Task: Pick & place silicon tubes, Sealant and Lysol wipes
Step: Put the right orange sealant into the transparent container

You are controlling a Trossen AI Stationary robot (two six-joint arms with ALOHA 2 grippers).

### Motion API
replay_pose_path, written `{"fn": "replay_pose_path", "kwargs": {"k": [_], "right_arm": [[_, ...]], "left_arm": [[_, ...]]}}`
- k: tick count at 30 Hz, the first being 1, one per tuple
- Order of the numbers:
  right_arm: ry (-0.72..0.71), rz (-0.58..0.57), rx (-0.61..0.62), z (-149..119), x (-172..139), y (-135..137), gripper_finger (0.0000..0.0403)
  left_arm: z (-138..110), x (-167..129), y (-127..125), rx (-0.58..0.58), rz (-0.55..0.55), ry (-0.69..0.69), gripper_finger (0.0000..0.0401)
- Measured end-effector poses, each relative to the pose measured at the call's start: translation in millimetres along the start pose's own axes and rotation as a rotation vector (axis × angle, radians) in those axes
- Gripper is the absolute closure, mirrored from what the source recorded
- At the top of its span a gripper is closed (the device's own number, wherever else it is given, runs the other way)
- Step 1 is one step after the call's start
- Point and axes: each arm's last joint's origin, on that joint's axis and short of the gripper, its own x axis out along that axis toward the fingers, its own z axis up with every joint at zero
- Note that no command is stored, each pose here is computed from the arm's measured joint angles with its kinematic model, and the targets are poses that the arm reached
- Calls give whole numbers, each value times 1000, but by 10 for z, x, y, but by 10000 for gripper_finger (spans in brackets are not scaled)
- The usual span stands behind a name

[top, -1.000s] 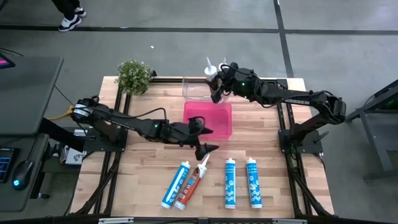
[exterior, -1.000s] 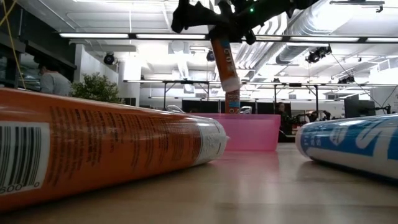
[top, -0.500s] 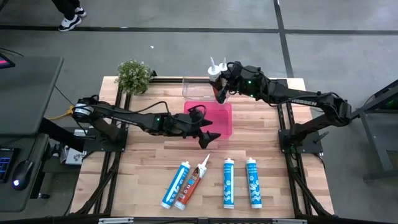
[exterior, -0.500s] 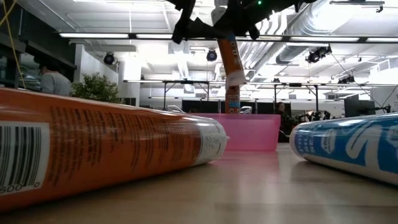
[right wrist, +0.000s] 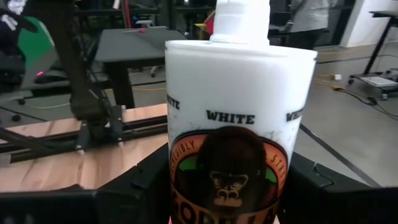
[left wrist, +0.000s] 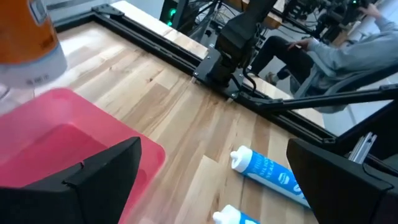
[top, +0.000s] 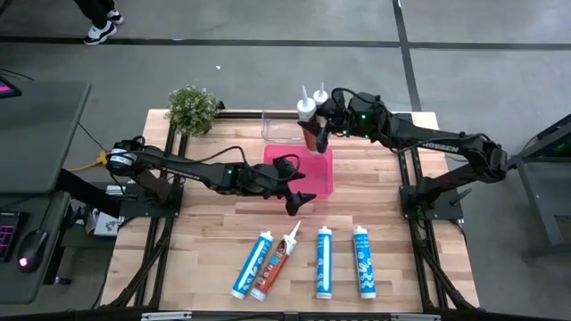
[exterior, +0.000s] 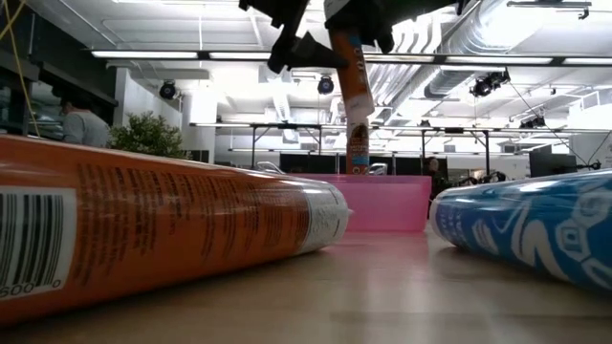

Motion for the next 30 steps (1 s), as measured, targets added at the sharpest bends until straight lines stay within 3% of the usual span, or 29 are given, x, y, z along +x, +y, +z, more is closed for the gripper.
{"fn": "replay_pose_path", "kwargs": {"k": [11,15,30], "right_arm": [[6,83,1,21,-55,32,202],[-16,114,17,82,-140,44,202],[5,147,21,133,-307,70,204]], "left_arm": [[-12,-2,-21,-35,-64,39,4],[-5,0,-4,-90,-18,17,4],[43,-8,53,-45,182,-119,4]]}}
